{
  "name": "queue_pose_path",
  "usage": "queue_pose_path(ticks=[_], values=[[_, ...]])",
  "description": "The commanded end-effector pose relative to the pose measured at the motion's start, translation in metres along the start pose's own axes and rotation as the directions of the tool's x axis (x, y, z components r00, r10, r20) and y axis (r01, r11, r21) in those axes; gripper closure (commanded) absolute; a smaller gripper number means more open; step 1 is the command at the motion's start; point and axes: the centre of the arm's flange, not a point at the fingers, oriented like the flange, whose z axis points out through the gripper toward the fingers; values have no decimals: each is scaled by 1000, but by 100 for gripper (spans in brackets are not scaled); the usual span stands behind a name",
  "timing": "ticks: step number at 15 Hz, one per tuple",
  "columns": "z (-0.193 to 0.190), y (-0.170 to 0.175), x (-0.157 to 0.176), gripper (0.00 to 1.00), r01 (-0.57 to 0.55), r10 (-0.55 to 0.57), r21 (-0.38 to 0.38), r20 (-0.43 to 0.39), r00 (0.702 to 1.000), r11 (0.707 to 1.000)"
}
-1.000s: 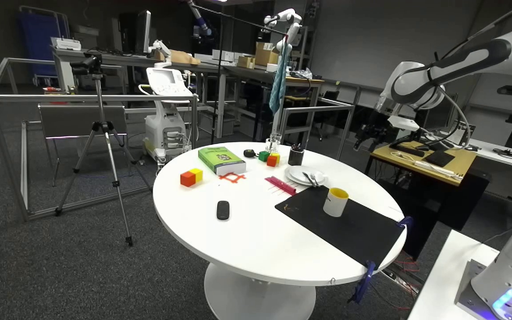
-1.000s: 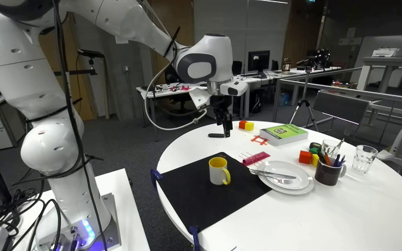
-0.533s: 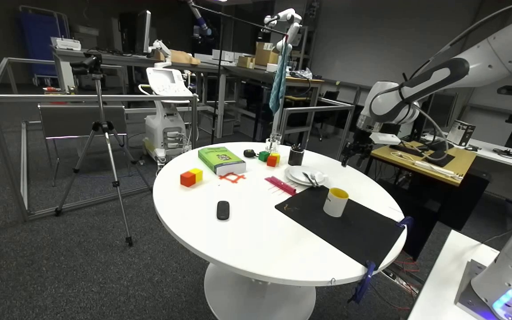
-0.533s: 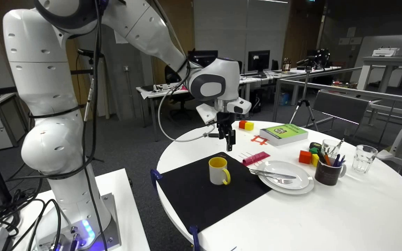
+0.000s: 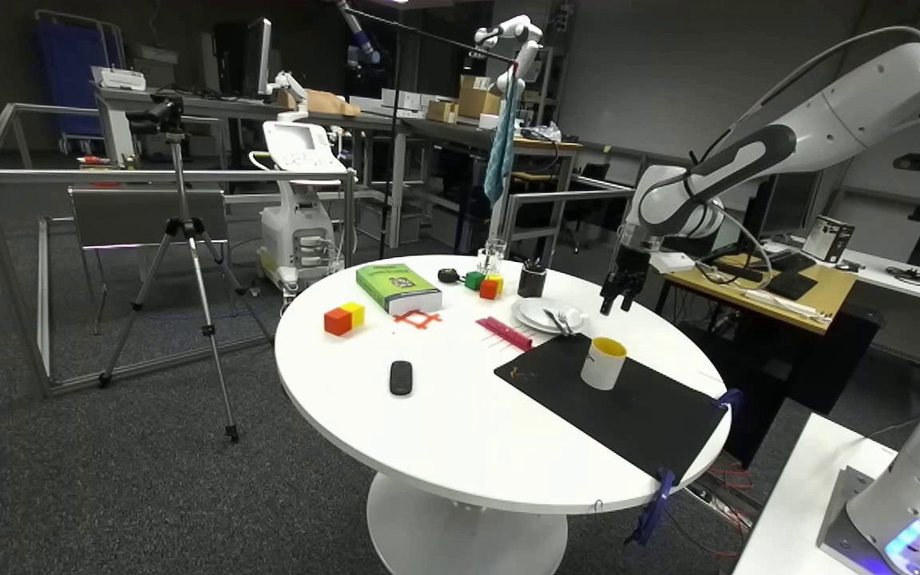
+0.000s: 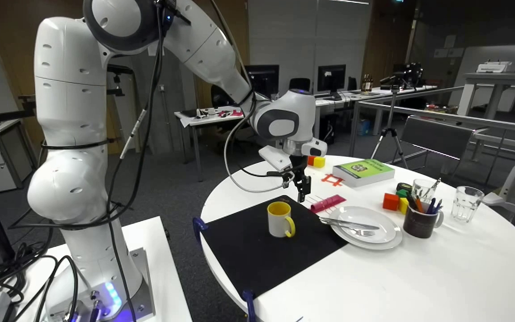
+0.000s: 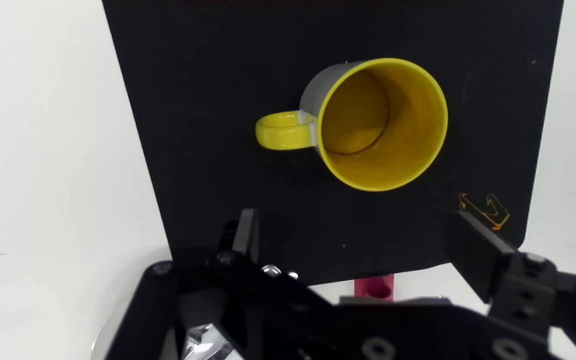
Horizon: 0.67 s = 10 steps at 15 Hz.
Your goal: Slide the white mug backward
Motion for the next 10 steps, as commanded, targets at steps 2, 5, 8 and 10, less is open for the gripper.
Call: queue_pose_path(ticks=[2, 5, 8, 10], values=[[12, 3, 17, 0, 62, -62, -3, -16, 998, 998], [20, 2, 23, 0, 63, -63, -1, -19, 998, 998], [28, 1, 28, 0, 69, -69, -6, -34, 997, 998], [33, 0, 31, 0, 71, -72, -11, -42, 997, 997]])
